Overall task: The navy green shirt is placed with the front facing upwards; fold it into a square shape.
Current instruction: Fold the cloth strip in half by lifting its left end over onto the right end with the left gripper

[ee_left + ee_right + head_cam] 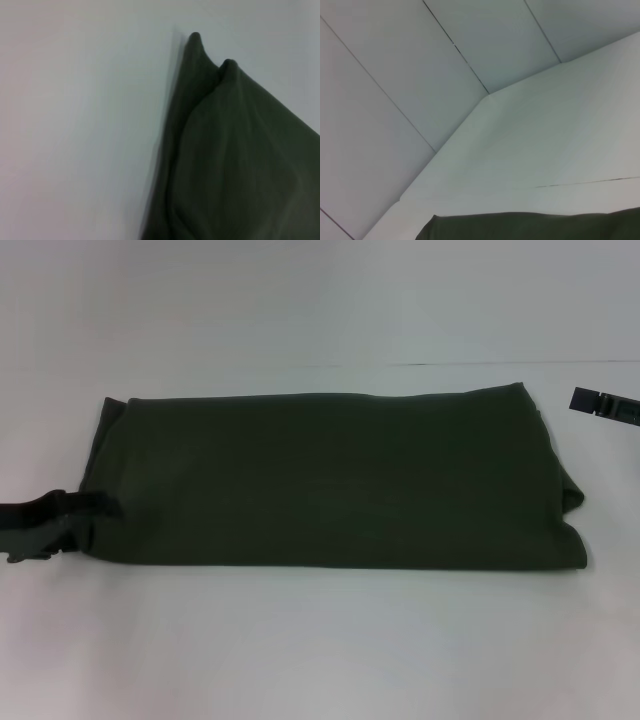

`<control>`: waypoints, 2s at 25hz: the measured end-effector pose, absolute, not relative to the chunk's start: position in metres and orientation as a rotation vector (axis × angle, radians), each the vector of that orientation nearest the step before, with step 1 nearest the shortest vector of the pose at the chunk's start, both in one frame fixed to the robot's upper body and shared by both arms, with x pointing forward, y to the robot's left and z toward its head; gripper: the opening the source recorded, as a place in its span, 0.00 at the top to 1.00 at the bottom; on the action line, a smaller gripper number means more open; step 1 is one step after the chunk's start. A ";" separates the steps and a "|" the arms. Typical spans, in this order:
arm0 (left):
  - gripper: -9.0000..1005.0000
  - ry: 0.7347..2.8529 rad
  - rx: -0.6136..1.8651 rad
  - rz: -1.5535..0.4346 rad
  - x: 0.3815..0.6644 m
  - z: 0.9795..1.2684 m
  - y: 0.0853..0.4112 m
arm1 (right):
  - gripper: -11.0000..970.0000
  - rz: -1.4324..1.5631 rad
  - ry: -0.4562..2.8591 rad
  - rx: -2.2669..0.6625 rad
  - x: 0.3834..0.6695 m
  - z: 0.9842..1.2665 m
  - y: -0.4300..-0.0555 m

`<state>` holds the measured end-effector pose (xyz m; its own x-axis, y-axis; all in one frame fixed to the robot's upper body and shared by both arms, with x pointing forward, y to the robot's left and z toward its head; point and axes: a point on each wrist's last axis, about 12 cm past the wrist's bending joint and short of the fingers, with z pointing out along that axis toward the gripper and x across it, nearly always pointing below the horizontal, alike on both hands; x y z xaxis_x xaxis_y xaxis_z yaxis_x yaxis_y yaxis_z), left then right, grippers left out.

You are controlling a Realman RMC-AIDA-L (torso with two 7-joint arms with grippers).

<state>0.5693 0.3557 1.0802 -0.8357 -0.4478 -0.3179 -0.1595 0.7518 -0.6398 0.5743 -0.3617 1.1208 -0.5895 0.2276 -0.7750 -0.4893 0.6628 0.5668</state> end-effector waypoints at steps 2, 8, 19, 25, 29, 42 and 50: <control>0.13 2.489 -0.449 -0.853 0.572 1.082 0.354 | 0.06 0.998 1.971 -0.203 0.574 1.121 -0.361; 0.13 2.485 -0.439 -0.854 0.575 1.083 0.352 | 0.06 0.998 1.971 -0.203 0.574 1.121 -0.361; 0.18 2.481 -0.441 -0.826 0.574 1.084 0.357 | 0.06 1.000 1.971 -0.203 0.574 1.120 -0.361; 0.26 2.495 -0.397 -0.792 0.573 1.083 0.358 | 0.06 1.002 1.971 -0.202 0.574 1.120 -0.360; 0.37 2.509 -0.390 -0.760 0.573 1.081 0.358 | 0.06 1.004 1.970 -0.202 0.574 1.119 -0.359; 0.88 2.499 -0.414 -0.723 0.573 1.077 0.362 | 0.06 1.005 1.973 -0.196 0.573 1.117 -0.358; 0.96 2.399 -0.453 -0.781 0.558 1.077 0.376 | 0.07 1.033 1.973 -0.180 0.571 1.107 -0.345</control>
